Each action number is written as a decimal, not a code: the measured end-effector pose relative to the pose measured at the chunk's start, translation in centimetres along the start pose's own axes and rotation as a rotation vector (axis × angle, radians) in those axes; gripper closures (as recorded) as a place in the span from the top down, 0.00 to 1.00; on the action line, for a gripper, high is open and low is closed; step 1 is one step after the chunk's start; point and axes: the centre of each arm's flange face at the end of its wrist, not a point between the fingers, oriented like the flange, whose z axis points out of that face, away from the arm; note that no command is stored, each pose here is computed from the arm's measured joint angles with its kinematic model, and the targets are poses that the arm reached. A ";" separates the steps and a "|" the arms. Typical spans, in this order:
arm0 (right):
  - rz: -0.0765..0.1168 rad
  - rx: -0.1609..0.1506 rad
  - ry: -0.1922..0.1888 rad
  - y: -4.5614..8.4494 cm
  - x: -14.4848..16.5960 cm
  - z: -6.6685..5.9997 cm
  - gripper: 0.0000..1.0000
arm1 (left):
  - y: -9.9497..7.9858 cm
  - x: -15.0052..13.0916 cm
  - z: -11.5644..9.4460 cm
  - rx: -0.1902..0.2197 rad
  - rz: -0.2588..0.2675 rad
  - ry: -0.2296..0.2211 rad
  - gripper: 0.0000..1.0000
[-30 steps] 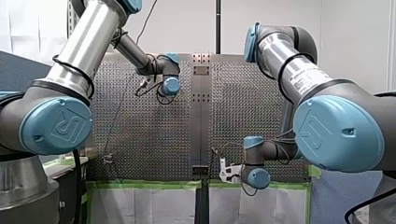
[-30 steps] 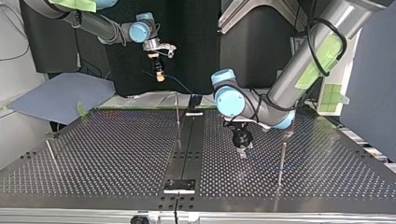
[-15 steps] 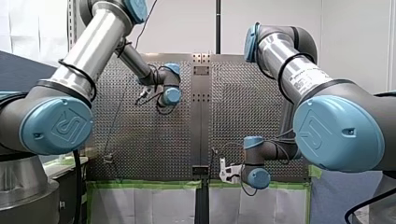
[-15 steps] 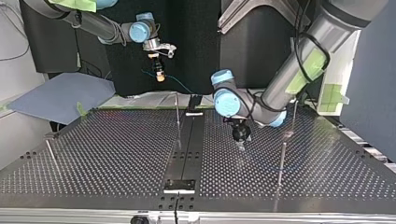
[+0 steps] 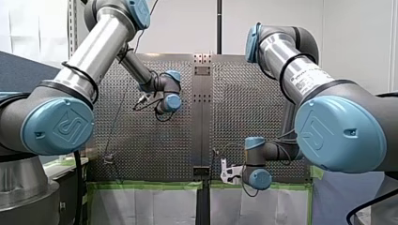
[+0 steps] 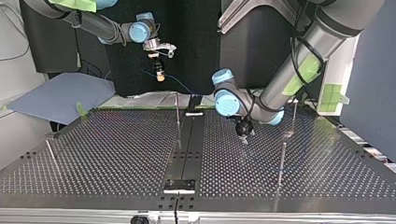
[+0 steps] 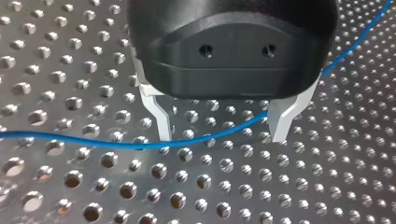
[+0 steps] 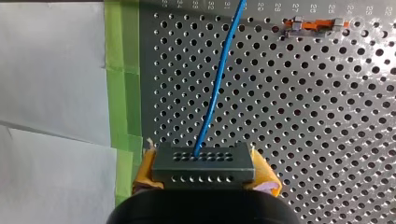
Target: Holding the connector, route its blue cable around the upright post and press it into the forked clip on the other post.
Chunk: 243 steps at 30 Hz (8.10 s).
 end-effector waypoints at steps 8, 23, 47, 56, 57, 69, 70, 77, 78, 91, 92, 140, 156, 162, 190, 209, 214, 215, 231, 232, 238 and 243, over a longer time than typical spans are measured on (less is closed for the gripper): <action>-0.001 0.000 -0.002 0.0 0.0 0.0 0.00 | -0.7 1.1 -0.7 0.022 0.020 0.007 1.00; -0.001 0.000 -0.001 0.0 0.0 0.0 0.00 | -2.6 3.8 -1.5 0.069 0.042 0.028 1.00; -0.014 0.004 0.000 -0.1 0.1 0.0 0.00 | -9.3 10.2 -2.9 0.176 0.163 0.114 1.00; -0.022 0.006 0.003 -0.2 0.3 0.0 0.00 | -13.7 13.3 -5.6 0.305 0.175 0.121 1.00; -0.022 0.006 0.004 -0.3 0.4 0.0 0.00 | -13.9 13.5 -5.8 0.315 0.176 0.120 1.00; -0.024 0.012 0.009 -0.5 0.8 0.0 0.00 | -15.6 13.1 -7.2 0.417 0.085 0.082 1.00; -0.024 0.012 0.009 -0.5 0.9 0.0 0.00 | -15.7 13.0 -7.3 0.426 0.076 0.079 1.00; -0.024 0.013 0.007 -0.6 0.9 0.0 0.00 | -16.5 13.0 -8.1 0.495 0.008 0.072 1.00; -0.024 0.013 0.006 -0.6 0.9 0.0 0.00 | -16.5 13.0 -8.2 0.504 0.001 0.073 1.00; -0.025 0.017 0.007 -0.9 1.0 -0.1 0.00 | -17.9 12.8 -10.0 0.646 -0.120 0.081 1.00; -0.025 0.017 0.006 -0.9 1.0 -0.1 0.00 | -18.0 12.7 -10.1 0.654 -0.128 0.081 1.00; -0.028 0.097 0.036 -1.9 1.3 0.1 0.00 | -23.1 13.5 -12.1 0.671 -0.367 0.035 1.00; -0.027 0.087 0.035 -1.6 1.3 0.2 0.00 | -24.0 11.9 -11.9 0.661 -0.480 -0.061 0.84; -0.027 0.084 0.034 -1.4 1.3 0.2 0.00 | -24.1 11.8 -12.2 0.665 -0.480 -0.064 0.32; -0.010 0.064 0.043 -0.5 1.5 0.7 0.00 | -24.9 11.3 -13.8 0.709 -0.399 -0.112 0.00; -0.005 0.034 0.058 1.4 2.5 2.5 0.00 | -25.3 10.3 -14.1 0.685 -0.492 -0.155 0.00; -0.004 0.028 0.058 1.8 2.7 2.9 0.00 | -25.3 10.3 -14.0 0.680 -0.499 -0.156 0.00; -0.004 0.027 0.057 1.9 2.8 3.0 0.00 | -25.3 10.3 -14.0 0.679 -0.500 -0.155 0.00; 0.001 0.000 0.068 3.7 3.5 4.2 0.00 | -25.3 10.2 -13.9 0.677 -0.507 -0.156 0.00; 0.001 -0.001 0.069 3.8 3.6 4.3 0.00 | -25.3 10.1 -13.9 0.677 -0.507 -0.157 0.00; 0.004 -0.005 0.077 4.2 3.9 4.9 0.00 | -25.6 9.6 -13.7 0.679 -0.516 -0.163 0.00; 0.005 -0.011 0.082 4.7 4.1 5.2 0.00 | -26.4 9.9 -13.5 0.687 -0.506 -0.144 0.00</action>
